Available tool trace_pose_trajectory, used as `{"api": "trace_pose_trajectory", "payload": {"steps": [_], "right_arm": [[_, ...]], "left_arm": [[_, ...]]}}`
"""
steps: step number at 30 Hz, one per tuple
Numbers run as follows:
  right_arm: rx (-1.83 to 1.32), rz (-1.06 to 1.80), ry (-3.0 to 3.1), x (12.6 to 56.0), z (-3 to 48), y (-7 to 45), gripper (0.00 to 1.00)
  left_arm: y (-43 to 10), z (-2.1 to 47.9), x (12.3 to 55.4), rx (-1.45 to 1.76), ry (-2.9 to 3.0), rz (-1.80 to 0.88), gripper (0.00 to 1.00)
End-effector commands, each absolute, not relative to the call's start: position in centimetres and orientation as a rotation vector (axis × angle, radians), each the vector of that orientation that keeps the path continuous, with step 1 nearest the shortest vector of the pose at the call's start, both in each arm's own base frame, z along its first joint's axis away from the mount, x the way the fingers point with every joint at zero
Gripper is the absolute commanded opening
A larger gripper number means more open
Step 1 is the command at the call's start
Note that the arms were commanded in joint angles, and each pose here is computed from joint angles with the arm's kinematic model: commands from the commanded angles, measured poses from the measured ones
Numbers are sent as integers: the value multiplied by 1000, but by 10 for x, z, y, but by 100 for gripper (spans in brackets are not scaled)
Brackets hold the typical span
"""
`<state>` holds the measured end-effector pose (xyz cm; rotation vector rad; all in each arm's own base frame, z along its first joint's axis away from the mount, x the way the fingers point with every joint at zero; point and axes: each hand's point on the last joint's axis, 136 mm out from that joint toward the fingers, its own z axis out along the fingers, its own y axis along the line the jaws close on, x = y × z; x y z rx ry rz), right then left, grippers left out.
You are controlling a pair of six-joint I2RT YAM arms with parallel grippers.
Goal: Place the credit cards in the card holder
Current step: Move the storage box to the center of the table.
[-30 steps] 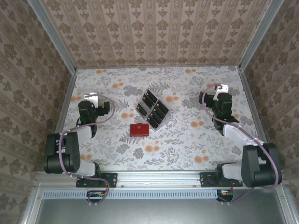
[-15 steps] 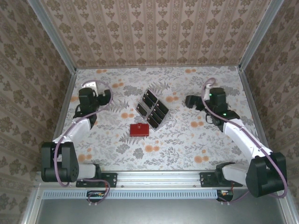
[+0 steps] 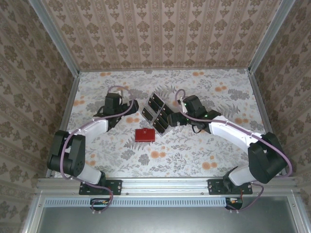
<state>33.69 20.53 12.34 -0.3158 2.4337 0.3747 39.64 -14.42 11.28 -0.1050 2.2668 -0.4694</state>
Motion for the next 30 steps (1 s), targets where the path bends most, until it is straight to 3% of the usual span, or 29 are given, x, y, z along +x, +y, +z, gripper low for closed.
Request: {"api": "trace_pose_trajectory", "payload": {"steps": [1, 30], "right_arm": [[-299, 286, 2442, 342, 121, 198, 100], [-242, 187, 2447, 353, 107, 187, 100]], "left_arm": [[-147, 121, 402, -160, 2264, -481, 100], [-170, 88, 444, -162, 2386, -372, 100]]}}
